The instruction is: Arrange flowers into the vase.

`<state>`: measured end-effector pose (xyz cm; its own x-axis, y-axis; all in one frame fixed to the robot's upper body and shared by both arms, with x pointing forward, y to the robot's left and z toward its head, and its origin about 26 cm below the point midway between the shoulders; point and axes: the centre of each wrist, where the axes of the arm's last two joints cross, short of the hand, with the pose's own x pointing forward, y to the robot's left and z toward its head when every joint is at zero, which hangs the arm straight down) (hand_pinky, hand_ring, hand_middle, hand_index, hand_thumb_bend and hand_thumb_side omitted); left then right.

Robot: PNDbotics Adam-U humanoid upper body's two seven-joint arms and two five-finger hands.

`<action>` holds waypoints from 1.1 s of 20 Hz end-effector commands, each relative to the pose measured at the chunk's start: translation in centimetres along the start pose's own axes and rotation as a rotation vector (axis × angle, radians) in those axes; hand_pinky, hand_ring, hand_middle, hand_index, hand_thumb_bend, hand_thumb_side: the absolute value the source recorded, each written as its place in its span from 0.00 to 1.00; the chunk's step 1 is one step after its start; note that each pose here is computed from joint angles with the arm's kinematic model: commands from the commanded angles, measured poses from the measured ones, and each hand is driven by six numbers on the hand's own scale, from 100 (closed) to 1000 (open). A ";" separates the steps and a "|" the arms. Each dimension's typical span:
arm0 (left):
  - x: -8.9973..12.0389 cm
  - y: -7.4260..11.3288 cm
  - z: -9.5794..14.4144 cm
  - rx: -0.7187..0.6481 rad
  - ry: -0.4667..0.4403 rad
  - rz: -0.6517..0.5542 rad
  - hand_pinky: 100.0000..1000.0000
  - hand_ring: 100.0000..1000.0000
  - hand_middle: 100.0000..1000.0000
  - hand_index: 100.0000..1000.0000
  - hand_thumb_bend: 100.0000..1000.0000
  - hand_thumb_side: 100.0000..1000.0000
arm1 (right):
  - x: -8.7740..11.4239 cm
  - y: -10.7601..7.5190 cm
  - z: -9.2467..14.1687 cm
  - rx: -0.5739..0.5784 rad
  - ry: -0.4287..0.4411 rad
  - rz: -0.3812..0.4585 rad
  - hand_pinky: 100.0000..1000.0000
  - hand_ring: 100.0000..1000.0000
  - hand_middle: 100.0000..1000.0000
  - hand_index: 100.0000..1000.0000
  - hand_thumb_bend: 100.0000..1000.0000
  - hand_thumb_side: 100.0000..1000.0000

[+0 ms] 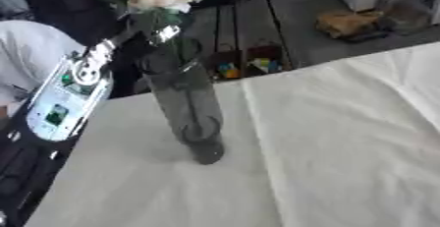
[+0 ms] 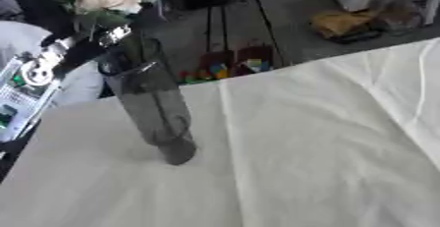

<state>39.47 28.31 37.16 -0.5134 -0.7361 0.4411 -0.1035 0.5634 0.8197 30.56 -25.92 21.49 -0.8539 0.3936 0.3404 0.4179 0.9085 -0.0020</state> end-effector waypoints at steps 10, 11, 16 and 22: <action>0.3 2.9 1.0 -0.015 0.024 -0.045 1.00 1.00 1.00 1.00 0.46 1.00 | 0.4 -0.3 -0.4 -0.008 -0.017 -0.005 0.64 0.63 0.40 0.63 0.00 1.00; 0.3 2.9 1.0 -0.030 0.026 -0.047 1.00 1.00 1.00 1.00 0.48 1.00 | 0.4 -0.3 -0.4 -0.009 -0.017 -0.005 0.64 0.63 0.40 0.63 0.00 1.00; 0.3 3.1 1.1 -0.095 0.049 -0.047 1.00 1.00 1.00 1.00 0.54 0.97 | 0.4 -0.3 -0.4 -0.012 -0.015 -0.004 0.64 0.63 0.40 0.63 0.00 1.00; 0.1 3.8 1.4 -0.157 0.106 -0.027 1.00 1.00 1.00 1.00 0.55 0.92 | 0.3 -0.4 -0.4 -0.014 -0.013 -0.003 0.64 0.63 0.40 0.63 0.00 1.00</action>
<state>38.86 29.74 38.08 -0.4309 -0.7680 0.4737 0.0642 0.4975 0.8651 30.50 -26.02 21.27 -0.8501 0.3959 0.3472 0.4221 0.9066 -0.0002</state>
